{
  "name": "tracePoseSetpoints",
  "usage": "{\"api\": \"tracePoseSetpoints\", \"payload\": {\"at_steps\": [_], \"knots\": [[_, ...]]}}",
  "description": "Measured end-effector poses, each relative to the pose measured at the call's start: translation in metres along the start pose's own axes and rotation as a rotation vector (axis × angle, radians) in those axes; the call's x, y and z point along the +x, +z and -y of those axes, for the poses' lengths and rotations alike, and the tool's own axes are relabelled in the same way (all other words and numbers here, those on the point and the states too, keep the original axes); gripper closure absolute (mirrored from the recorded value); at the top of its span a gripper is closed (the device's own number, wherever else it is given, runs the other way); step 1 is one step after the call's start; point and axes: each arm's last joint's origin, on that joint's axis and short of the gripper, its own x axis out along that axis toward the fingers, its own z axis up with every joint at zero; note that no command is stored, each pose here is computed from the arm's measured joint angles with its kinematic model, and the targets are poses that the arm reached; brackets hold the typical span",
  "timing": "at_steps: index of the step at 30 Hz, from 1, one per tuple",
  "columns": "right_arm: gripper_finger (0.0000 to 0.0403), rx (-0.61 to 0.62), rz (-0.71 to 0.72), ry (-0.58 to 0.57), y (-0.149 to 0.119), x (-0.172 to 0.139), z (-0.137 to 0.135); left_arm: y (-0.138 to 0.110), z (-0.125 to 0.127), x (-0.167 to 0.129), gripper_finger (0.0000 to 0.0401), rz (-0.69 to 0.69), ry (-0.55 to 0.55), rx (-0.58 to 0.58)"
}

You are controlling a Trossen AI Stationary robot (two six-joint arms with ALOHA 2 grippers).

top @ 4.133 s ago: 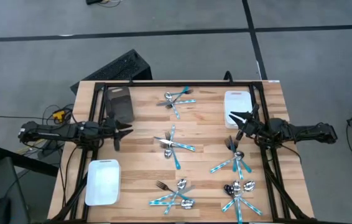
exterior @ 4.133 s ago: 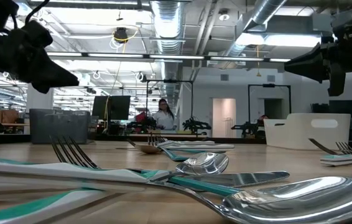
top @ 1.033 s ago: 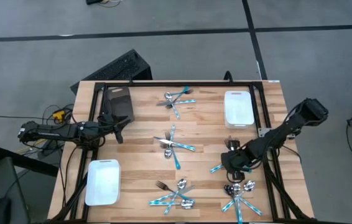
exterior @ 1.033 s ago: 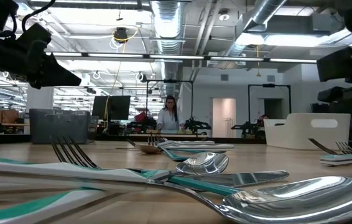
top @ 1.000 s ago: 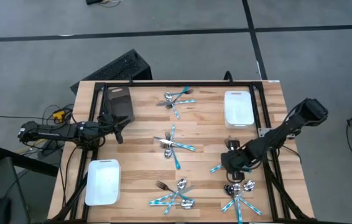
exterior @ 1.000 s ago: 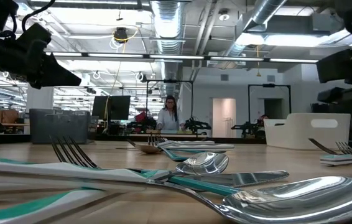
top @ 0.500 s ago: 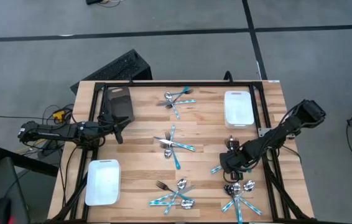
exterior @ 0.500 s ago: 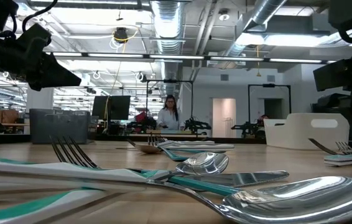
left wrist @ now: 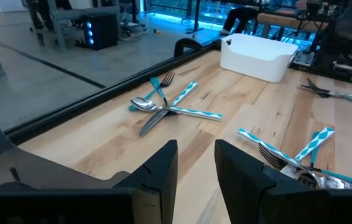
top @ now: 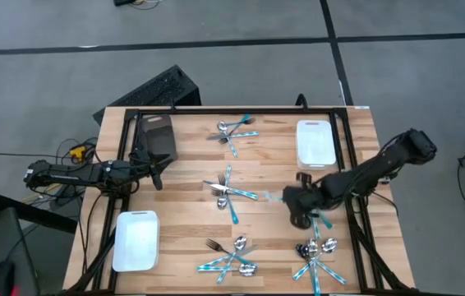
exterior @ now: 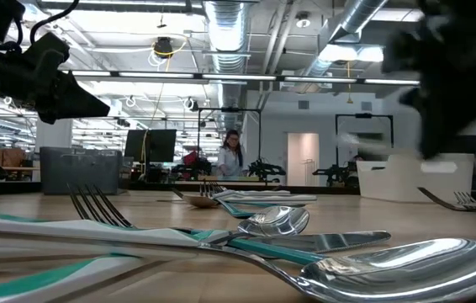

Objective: Sort silverware by color (type)
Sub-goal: Put the blue white spoon into the right white bin

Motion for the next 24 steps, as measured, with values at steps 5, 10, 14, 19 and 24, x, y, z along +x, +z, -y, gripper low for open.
{"api": "tracePoseSetpoints", "payload": {"at_steps": [5, 10, 14, 19, 24], "knots": [[0.0358, 0.234, 0.292, -0.19, 0.031, -0.043, 0.029, -0.001, 0.0, 0.0, 0.0305, -0.01, 0.005, -0.028], [0.0357, 0.403, 0.404, -0.386, 0.031, -0.076, 0.077, -0.001, 0.0, 0.0, 0.0305, -0.012, 0.005, -0.047], [0.0356, 0.519, 0.374, -0.527, 0.019, -0.079, 0.113, -0.001, 0.0, 0.0, 0.0305, -0.016, 0.006, -0.059], [0.0356, 0.61, 0.288, -0.642, 0.003, -0.066, 0.141, -0.003, 0.001, 0.002, 0.0305, -0.042, 0.014, -0.067], [0.0343, 0.614, 0.177, -0.668, -0.013, -0.047, 0.151, -0.008, 0.003, 0.006, 0.0305, -0.094, 0.021, -0.057]]}}
